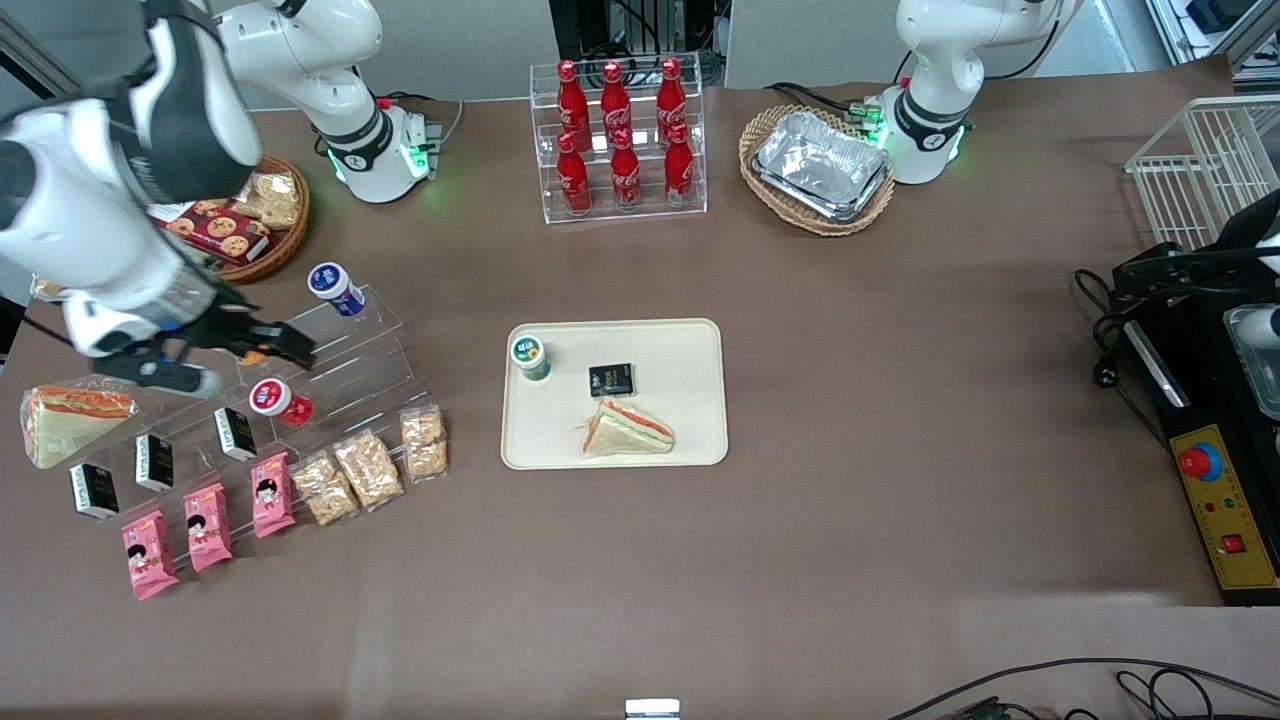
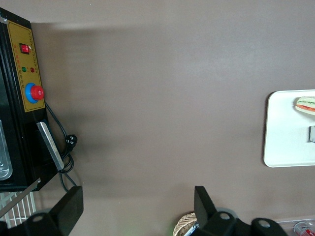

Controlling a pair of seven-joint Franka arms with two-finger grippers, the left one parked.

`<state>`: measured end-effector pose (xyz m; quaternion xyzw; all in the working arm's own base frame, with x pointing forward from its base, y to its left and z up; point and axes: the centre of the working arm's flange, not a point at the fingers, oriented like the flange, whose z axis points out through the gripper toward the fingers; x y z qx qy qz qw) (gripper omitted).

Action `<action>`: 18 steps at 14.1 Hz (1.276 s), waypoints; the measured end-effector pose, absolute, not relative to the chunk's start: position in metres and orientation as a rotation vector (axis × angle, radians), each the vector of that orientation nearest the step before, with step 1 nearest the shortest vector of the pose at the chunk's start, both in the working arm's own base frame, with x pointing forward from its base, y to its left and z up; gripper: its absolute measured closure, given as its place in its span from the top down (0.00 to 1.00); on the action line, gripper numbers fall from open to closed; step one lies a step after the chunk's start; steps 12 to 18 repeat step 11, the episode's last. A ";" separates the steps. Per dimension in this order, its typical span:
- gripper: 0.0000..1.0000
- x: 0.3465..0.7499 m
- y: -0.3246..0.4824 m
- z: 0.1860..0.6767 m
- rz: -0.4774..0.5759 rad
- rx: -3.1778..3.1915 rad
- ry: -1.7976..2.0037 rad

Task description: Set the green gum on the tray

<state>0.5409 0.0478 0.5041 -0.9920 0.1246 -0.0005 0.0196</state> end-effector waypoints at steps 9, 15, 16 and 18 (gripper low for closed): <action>1.00 0.541 -0.054 0.608 0.039 -3.065 0.416; 1.00 0.543 -0.062 0.617 0.062 -3.041 0.443; 1.00 0.543 -0.062 0.617 0.062 -3.041 0.443; 1.00 0.543 -0.062 0.617 0.062 -3.041 0.443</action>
